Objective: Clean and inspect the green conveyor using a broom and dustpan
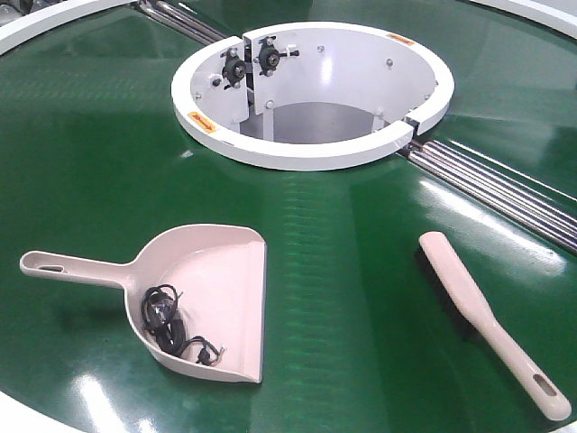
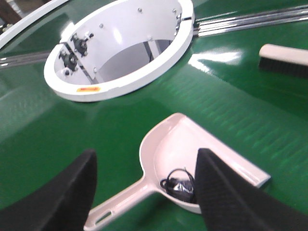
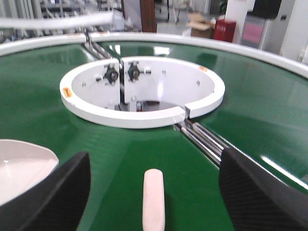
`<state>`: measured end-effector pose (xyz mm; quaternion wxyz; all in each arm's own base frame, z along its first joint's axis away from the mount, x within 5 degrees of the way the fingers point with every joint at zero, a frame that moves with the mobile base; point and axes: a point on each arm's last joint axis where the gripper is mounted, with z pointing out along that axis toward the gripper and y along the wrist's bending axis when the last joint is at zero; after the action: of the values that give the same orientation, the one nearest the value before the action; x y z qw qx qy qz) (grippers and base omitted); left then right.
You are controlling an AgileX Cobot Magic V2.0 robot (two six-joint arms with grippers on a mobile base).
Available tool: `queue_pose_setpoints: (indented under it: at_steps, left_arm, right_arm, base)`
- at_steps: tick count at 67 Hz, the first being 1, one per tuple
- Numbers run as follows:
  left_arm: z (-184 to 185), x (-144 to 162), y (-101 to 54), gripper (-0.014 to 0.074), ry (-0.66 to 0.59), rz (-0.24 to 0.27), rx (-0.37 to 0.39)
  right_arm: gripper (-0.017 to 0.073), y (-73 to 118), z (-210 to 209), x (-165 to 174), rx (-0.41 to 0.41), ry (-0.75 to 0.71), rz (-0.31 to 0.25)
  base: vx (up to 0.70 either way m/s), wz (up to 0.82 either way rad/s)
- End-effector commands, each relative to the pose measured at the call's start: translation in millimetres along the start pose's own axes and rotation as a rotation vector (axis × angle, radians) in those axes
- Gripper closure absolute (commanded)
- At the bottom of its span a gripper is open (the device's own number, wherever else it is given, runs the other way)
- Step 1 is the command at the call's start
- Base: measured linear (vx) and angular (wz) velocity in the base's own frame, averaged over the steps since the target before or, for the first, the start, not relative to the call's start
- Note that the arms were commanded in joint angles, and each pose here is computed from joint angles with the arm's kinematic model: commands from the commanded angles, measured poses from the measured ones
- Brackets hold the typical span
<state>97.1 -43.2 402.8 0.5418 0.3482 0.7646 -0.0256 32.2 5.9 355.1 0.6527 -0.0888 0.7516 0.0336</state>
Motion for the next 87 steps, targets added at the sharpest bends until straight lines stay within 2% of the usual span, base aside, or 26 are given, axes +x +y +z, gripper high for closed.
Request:
queue_pose_setpoints:
  at_steps: [1,11,16,18,20,27,31,36,39,43,46,49,58,87]
  left_arm:
    - [5,25,-9.0,0.0183,-0.080,-0.039,-0.069]
    - [20,92,-33.4,0.0183,-0.129,-0.070,-0.163]
    - [26,117,-42.3,0.0183,-0.157,-0.147,-0.196]
    - [31,130,-46.8,0.0183,-0.152,-0.205,-0.197]
    - [34,137,-48.5,0.0183,-0.171,-0.237,-0.213]
    - [34,141,-48.2,0.0184,-0.229,-0.287,-0.249]
    - [33,140,-47.2,0.0200,-0.251,-0.343,-0.251]
    - [33,139,-46.9,0.0262,-0.267,-0.432,-0.242]
    - [33,139,-46.9,0.0340,-0.274,-0.480,-0.236]
    - [33,139,-46.7,0.0499,-0.282,-0.525,-0.232]
    - [33,139,-46.3,0.0603,-0.287,-0.527,-0.235]
    - [32,138,-45.7,0.0603,-0.296,-0.525,-0.241]
    - [30,134,-42.4,0.0601,-0.348,-0.524,-0.267]
    - [30,135,-42.5,0.0601,-0.347,-0.524,-0.267]
  right_arm:
    - [0.0034,0.1,-3,5,0.012,-0.150,-0.005]
    - [0.0034,3.2,13,50,0.010,-0.148,0.001]
    - [0.0034,4.3,25,68,0.008,-0.129,0.003]
    - [0.0034,4.8,28,75,0.008,-0.122,0.003]
    - [0.0034,5.2,32,82,0.008,-0.116,0.003]
    - [0.0034,5.8,38,93,0.011,-0.149,0.005]
    - [0.0046,5.9,39,95,0.012,-0.156,0.005]
    - [0.0121,5.9,39,94,0.012,-0.160,0.005]
    - [0.0204,5.9,39,94,0.011,-0.158,0.013]
    - [0.0351,6.3,39,95,0.003,-0.149,0.055]
    - [0.0484,6.5,39,96,0.002,-0.140,0.061]
    - [0.0576,6.5,39,96,0.002,-0.139,0.059]
    - [0.0568,6.2,39,94,0.004,-0.166,0.056]
    - [0.0568,6.1,39,94,0.004,-0.168,0.056]
  base:
    - [0.00,0.00]
    - [0.00,0.00]
    - [0.00,0.00]
    - [0.00,0.00]
    - [0.00,0.00]
    - [0.00,0.00]
    - [0.00,0.00]
    - [0.00,0.00]
    - [0.00,0.00]
    - [0.00,0.00]
    - [0.00,0.00]
    - [0.00,0.00]
    - [0.00,0.00]
    - [0.00,0.00]
